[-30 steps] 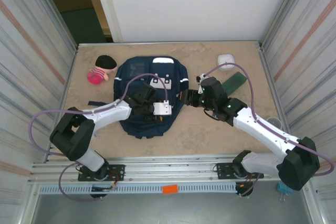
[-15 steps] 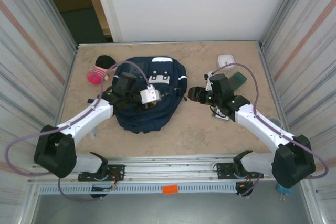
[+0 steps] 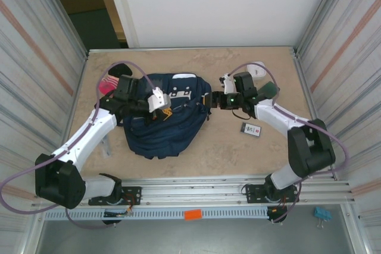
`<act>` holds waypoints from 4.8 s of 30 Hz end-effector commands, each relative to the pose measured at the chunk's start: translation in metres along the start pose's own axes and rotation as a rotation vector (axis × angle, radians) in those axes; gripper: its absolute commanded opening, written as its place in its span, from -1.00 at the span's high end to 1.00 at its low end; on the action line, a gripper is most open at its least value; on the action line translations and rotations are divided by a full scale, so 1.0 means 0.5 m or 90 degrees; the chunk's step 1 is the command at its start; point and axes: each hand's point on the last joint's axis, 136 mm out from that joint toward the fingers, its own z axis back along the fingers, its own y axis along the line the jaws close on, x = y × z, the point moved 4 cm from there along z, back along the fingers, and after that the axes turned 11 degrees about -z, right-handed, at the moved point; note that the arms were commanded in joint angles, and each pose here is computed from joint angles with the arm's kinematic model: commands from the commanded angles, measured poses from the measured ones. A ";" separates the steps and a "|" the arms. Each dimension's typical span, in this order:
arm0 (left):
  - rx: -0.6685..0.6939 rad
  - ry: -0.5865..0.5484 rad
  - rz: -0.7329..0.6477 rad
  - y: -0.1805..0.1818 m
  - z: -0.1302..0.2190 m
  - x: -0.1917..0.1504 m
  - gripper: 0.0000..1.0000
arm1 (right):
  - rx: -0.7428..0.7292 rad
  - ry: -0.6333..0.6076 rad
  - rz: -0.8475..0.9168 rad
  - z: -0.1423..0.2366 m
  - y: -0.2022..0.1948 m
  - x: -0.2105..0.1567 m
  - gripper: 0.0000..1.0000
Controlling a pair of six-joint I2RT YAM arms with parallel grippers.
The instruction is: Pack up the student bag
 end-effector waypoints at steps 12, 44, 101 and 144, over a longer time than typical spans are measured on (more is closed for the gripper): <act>0.043 -0.085 -0.070 0.031 0.060 0.082 1.00 | 0.158 0.119 0.026 -0.061 0.045 -0.020 -0.28; 0.053 -0.051 -0.112 0.055 0.066 0.089 1.00 | 0.263 0.155 -0.003 -0.046 0.085 -0.027 0.07; 0.215 0.072 0.020 0.107 0.006 0.013 1.00 | 0.128 0.056 0.005 -0.019 0.146 -0.086 0.96; 0.364 -0.019 0.351 0.093 -0.064 0.056 1.00 | -0.105 0.063 0.104 0.018 0.151 -0.024 1.00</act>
